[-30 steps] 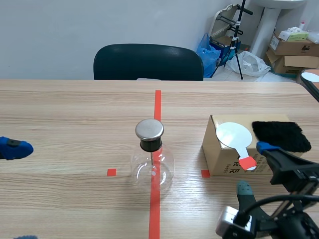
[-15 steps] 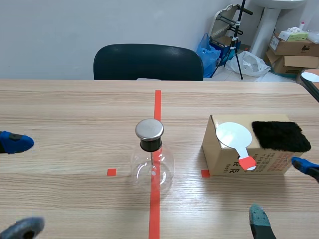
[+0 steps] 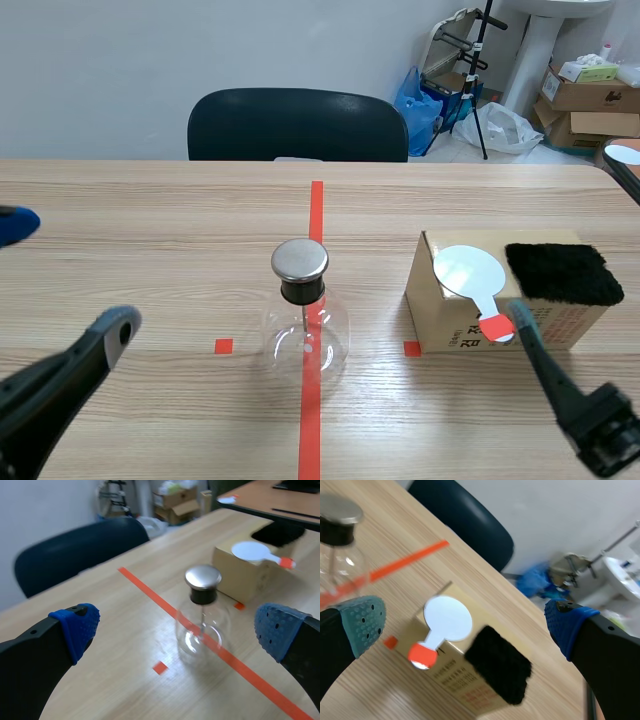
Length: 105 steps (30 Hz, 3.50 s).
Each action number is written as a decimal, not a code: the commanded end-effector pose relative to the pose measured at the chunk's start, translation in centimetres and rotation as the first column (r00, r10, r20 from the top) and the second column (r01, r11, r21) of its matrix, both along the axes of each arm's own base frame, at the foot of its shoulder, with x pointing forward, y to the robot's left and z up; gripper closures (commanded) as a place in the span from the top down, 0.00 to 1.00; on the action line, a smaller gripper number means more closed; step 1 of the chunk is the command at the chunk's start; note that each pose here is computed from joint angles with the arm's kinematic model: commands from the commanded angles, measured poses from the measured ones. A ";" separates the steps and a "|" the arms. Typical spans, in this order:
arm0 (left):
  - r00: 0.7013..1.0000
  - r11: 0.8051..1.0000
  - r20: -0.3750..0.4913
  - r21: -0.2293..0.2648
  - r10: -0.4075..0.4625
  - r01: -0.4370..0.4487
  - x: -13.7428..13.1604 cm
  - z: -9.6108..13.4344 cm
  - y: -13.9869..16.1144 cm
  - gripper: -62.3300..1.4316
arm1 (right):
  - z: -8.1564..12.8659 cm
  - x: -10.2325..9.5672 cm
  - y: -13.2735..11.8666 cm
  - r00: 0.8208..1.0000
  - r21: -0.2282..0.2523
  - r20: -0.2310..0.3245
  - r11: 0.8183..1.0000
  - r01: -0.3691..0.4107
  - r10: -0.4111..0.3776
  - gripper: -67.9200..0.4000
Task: Do the electroscope experiment
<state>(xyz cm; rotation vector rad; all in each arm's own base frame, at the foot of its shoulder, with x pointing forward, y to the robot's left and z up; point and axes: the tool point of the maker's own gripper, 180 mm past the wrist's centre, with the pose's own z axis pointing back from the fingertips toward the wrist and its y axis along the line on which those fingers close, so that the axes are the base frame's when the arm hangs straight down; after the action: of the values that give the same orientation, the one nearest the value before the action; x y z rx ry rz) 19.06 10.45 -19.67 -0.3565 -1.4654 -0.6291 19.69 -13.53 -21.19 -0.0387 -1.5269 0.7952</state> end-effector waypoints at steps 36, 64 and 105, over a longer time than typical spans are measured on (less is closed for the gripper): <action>0.999 0.997 -0.018 -0.068 0.027 -0.028 0.5 1.3 -0.1 1.00 | -0.5 3.1 -0.5 0.974 0.221 -0.225 0.974 0.050 0.001 1.00; 1.000 0.998 -0.016 -0.061 0.026 -0.026 0.5 1.3 -0.2 1.00 | -0.5 3.2 -0.5 0.975 0.221 -0.224 0.974 0.050 0.001 1.00; 1.000 1.000 0.005 -0.001 0.008 -0.007 0.6 1.0 -0.3 1.00 | -0.4 3.2 -0.5 0.975 0.221 -0.223 0.974 0.050 0.000 1.00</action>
<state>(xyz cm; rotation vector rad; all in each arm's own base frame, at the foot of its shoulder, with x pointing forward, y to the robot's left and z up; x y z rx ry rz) 19.59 10.13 -19.10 -0.3433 -1.4522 -0.6359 22.82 -14.01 -22.00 0.1885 -1.3790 0.5780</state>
